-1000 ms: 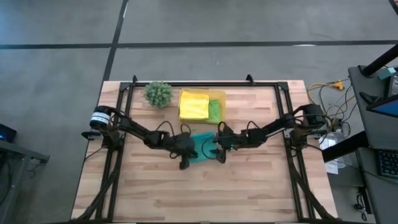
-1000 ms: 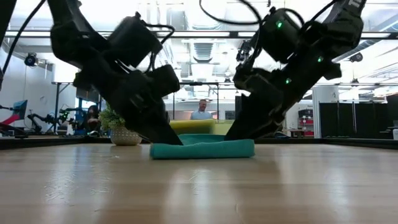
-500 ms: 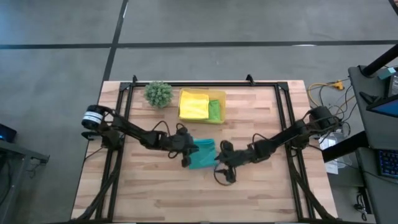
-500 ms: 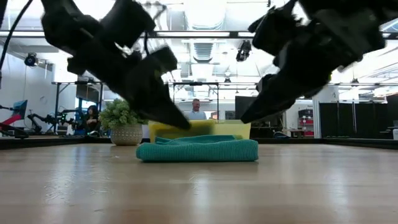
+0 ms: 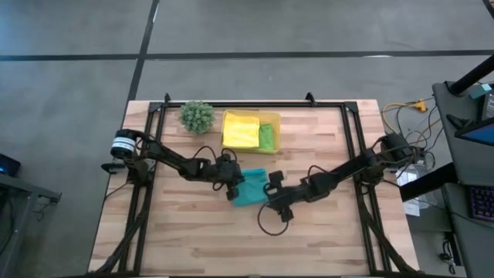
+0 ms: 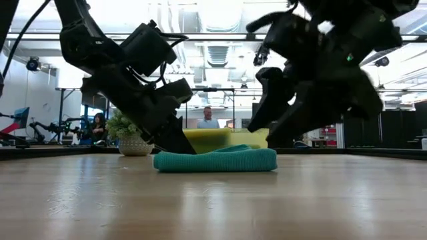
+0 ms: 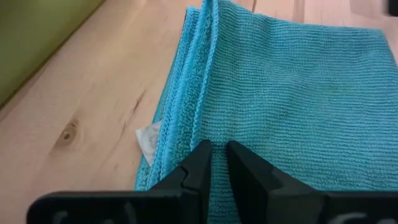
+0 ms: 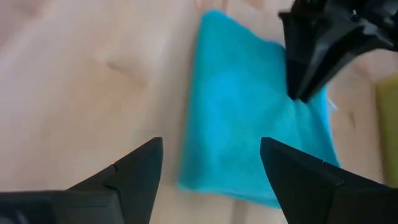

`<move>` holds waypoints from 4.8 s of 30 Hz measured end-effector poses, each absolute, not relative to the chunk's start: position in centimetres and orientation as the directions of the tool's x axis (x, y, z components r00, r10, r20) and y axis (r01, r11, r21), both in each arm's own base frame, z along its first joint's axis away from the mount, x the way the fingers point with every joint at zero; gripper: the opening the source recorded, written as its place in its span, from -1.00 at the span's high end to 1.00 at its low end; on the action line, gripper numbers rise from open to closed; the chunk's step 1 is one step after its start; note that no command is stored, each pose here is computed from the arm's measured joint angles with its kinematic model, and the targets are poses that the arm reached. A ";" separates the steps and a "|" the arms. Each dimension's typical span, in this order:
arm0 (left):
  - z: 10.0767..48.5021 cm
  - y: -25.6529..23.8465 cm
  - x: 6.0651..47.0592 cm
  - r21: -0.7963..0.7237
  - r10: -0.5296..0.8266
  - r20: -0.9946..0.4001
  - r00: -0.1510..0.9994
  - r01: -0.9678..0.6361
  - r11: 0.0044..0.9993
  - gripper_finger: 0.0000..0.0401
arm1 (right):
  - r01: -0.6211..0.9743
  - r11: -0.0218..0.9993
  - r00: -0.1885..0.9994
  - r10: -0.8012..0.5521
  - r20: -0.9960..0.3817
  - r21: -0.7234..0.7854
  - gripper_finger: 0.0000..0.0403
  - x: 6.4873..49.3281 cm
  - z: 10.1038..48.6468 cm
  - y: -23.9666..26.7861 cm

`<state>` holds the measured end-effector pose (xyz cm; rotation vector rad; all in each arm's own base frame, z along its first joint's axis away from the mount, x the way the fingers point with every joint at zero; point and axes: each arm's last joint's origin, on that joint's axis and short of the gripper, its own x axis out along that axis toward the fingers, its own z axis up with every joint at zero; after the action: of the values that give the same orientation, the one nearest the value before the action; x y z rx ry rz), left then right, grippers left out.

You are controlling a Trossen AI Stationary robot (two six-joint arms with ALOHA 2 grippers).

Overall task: Fold microfiber towels
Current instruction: Put the light blue towel into the yellow bin

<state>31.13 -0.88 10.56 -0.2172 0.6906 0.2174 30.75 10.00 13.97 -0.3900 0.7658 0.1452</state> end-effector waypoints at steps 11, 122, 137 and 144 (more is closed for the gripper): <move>10.4 -0.8 31.0 -0.138 0.115 -0.659 0.744 -0.270 0.953 0.79 | -0.448 0.787 0.619 -0.069 -0.782 -0.424 -0.23 29.9 13.0 9.1; 26.1 -3.8 33.8 -0.399 -0.244 -0.359 0.901 0.088 0.912 -0.18 | 0.188 0.971 0.393 0.063 -0.917 0.148 0.96 34.2 28.6 4.4; 23.0 -4.1 34.5 -0.339 -0.159 -0.606 0.779 -0.072 0.938 -0.08 | 0.209 0.963 0.388 0.076 -0.918 0.169 0.96 34.2 28.6 4.4; 22.9 -4.0 34.2 -0.314 -0.133 -0.627 0.767 -0.093 0.945 0.46 | 0.190 0.968 0.388 0.080 -0.918 0.165 0.96 34.2 28.6 4.4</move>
<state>34.23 -3.97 22.87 -0.3395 0.6991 -0.0219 34.21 4.44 28.56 0.2602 1.1743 -0.0714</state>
